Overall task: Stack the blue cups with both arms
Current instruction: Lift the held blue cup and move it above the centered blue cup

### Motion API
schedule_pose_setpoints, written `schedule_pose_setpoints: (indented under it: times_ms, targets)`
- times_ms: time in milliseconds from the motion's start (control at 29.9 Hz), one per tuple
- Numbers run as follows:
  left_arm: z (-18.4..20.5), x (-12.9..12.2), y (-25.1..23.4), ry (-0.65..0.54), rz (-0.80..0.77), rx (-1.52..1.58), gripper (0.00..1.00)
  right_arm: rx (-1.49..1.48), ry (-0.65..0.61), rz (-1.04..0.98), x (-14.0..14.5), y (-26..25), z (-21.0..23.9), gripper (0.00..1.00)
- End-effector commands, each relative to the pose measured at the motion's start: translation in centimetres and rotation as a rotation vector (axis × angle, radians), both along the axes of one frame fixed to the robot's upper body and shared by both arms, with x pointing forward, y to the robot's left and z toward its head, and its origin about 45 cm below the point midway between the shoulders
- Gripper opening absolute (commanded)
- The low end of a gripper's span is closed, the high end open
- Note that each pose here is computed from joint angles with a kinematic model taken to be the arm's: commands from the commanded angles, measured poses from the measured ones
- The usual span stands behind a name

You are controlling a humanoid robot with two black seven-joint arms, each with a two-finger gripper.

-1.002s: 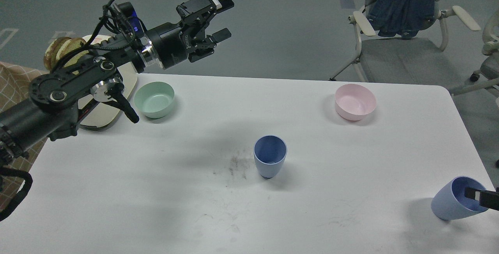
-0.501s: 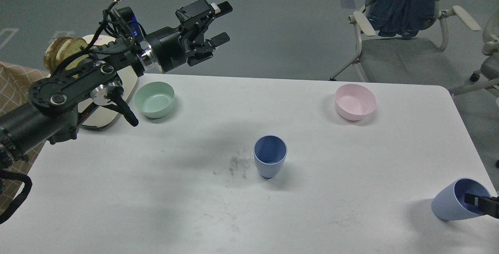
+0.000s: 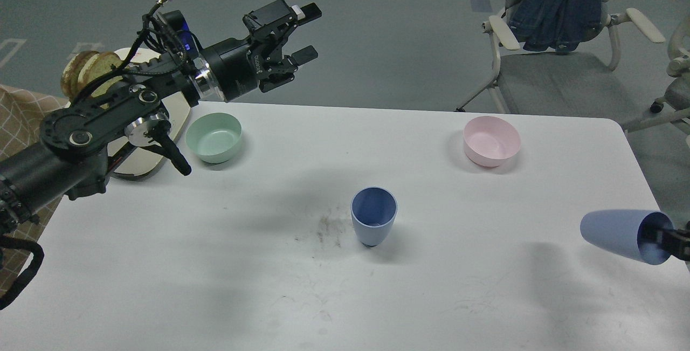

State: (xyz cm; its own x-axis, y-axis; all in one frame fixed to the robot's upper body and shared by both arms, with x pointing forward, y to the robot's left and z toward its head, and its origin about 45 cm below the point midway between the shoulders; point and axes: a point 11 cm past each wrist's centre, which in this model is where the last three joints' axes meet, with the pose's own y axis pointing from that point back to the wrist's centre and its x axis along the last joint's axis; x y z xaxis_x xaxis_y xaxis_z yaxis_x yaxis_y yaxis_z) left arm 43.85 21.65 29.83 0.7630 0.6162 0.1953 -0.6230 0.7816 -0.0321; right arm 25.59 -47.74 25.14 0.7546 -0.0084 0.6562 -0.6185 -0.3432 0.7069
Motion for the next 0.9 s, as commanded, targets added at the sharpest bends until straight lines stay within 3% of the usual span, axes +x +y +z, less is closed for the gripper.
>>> schedule_pose_setpoints:
  times_ms: [0,367,601,868]
  targets:
    - [0.0,0.0,0.0,0.0,-0.002,0.001,0.96,0.013,-0.041,0.052,3.2,1.9,2.9,0.0]
    - [0.1,0.0,0.0,-0.002,-0.001,0.001,0.96,0.014,-0.108,0.199,12.8,8.7,6.6,0.0]
    - [0.0,0.0,-0.1,-0.001,0.0,0.001,0.96,-0.117,-0.083,0.399,18.4,17.9,7.0,0.0]
    - [0.0,0.1,-0.3,0.0,-0.002,-0.002,0.96,-0.227,-0.039,0.643,18.6,27.5,6.0,0.0]
